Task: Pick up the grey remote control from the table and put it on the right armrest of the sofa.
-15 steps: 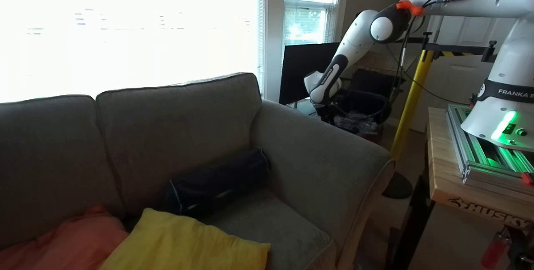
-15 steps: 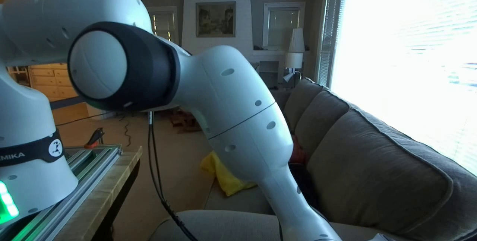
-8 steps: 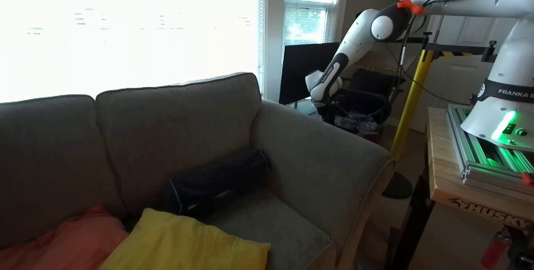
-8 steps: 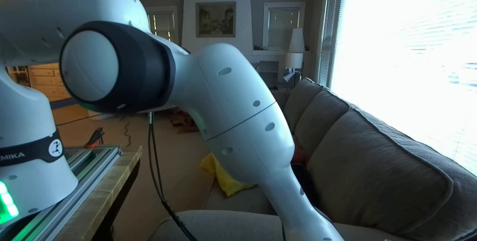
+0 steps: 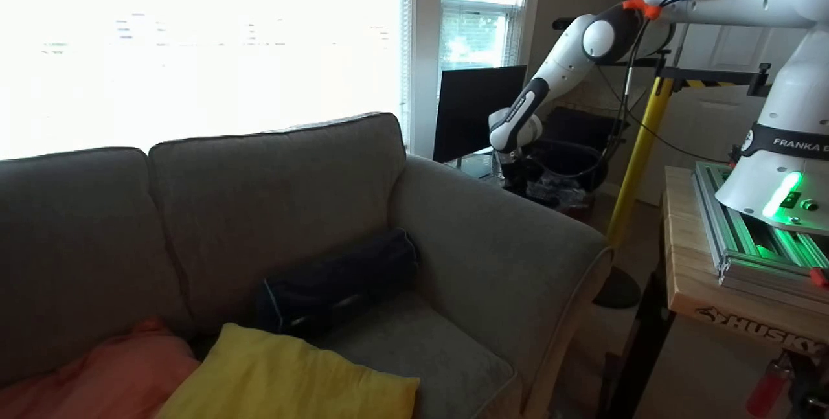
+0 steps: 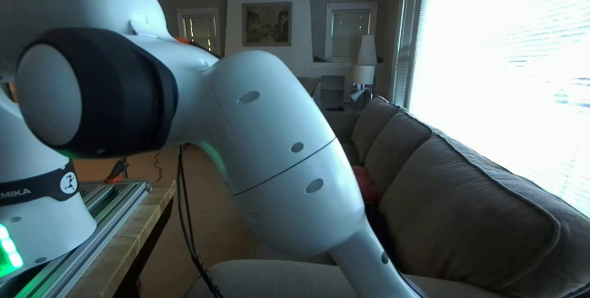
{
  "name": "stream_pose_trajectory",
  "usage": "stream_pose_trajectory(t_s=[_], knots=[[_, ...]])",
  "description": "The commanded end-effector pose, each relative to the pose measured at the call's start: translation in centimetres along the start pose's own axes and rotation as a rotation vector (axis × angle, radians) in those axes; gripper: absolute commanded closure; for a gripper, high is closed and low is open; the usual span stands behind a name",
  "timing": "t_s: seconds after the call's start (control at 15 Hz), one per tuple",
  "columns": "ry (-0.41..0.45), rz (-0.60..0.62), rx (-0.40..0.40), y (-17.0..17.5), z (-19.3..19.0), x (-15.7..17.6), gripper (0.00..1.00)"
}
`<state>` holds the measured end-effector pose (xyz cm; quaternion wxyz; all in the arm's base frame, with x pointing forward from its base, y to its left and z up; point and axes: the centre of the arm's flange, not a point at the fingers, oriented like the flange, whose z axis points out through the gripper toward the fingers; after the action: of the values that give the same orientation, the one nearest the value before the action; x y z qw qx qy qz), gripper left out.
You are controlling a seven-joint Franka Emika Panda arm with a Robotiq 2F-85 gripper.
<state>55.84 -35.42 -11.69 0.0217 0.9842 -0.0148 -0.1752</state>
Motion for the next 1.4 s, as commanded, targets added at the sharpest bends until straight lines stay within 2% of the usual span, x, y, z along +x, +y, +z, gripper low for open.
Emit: stream_pose_trajectory(t_s=[0.0, 0.13, 0.2, 0.73, 1.0, 1.33], knots=[[-0.012, -0.031, 0.055, 1.7, 2.9, 4.0, 0.48], [-0.015, -0.042, 0.039, 1.4, 2.2, 4.0, 0.62], [-0.017, -0.045, 0.026, 1.0, 1.6, 3.9, 0.66], [-0.001, -0.016, -0.121, -3.5, -3.8, 1.4, 0.66], [0.022, 0.041, -0.197, -5.4, -6.7, 0.3, 0.66], [0.034, 0.147, -0.272, -6.8, -10.2, -3.0, 0.66]])
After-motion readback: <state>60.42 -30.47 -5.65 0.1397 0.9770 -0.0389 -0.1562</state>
